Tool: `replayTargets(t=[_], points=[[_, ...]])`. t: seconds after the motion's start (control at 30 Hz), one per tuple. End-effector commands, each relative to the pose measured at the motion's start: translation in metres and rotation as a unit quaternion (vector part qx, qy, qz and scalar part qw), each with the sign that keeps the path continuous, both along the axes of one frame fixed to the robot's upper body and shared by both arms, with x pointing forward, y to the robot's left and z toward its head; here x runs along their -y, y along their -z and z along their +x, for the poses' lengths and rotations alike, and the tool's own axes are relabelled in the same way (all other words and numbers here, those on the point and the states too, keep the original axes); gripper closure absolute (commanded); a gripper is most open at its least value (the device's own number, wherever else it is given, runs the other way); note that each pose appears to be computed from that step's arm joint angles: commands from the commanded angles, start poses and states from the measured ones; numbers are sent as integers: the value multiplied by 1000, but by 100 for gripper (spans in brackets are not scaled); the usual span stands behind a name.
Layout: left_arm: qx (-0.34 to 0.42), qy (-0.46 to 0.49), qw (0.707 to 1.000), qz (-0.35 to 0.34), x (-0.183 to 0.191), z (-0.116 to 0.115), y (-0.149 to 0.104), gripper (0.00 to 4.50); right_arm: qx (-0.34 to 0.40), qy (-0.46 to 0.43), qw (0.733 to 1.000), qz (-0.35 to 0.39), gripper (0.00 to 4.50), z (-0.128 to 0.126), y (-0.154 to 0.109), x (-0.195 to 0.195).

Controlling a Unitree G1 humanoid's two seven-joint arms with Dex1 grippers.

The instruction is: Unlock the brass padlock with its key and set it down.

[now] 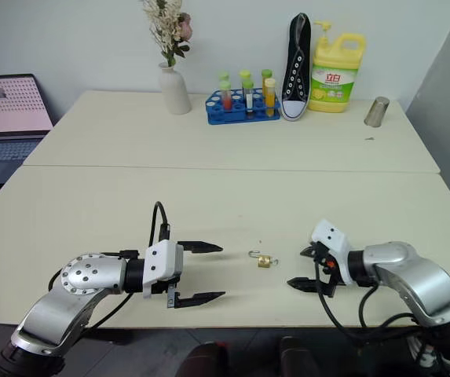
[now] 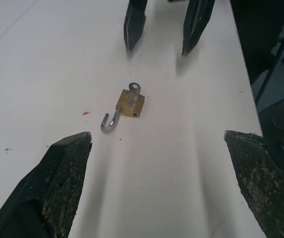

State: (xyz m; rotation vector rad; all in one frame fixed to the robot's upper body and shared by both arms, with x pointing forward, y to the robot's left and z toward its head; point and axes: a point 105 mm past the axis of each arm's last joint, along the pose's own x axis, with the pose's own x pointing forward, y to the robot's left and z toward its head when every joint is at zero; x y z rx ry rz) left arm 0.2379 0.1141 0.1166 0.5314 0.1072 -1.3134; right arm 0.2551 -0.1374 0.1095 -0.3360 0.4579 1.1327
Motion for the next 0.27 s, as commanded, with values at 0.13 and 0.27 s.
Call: replayTargets(t=[0.13,0.27], points=[[-4,5,1000,-9,-3,-1,-13,0,103,-30,994,9,1,-8,-36,4],[-11,14,1000,-7,-4,-2,-13,0,103,-35,994,9,1,-8,-35,5]])
